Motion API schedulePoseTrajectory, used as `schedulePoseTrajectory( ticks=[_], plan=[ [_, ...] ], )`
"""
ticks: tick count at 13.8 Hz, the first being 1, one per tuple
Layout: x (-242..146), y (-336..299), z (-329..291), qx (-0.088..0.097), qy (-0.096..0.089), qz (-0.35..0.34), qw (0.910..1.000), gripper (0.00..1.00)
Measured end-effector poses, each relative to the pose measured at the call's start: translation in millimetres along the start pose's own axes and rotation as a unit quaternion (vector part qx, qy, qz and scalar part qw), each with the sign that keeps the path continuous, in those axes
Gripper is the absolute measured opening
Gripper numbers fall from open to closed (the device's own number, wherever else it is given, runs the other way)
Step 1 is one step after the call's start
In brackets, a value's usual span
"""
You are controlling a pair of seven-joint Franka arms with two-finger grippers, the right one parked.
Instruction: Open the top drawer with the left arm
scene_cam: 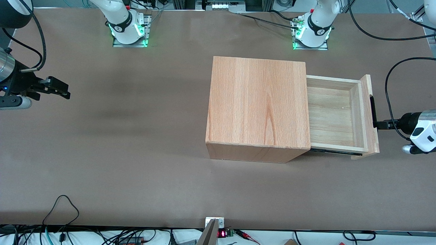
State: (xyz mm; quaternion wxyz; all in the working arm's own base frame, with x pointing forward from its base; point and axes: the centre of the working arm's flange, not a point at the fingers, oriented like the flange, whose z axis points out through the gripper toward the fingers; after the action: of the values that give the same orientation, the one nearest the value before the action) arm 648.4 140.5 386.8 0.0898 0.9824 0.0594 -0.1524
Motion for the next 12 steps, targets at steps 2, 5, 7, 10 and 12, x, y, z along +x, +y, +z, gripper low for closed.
schedulePoseTrajectory(
  ticks=[2, 5, 7, 10, 12],
  plan=[
    [1, 0, 0, 0.000, 0.001, 0.009, 1.0000, 1.00],
    [1, 0, -2, 0.001, 0.003, 0.016, 0.9999, 1.00],
    [2, 1, -8, 0.003, 0.011, 0.021, 0.9997, 1.00],
    [4, 3, -26, 0.006, 0.031, 0.027, 0.9991, 1.00],
    [4, 5, -36, 0.007, 0.043, 0.029, 0.9986, 1.00]
  ],
)
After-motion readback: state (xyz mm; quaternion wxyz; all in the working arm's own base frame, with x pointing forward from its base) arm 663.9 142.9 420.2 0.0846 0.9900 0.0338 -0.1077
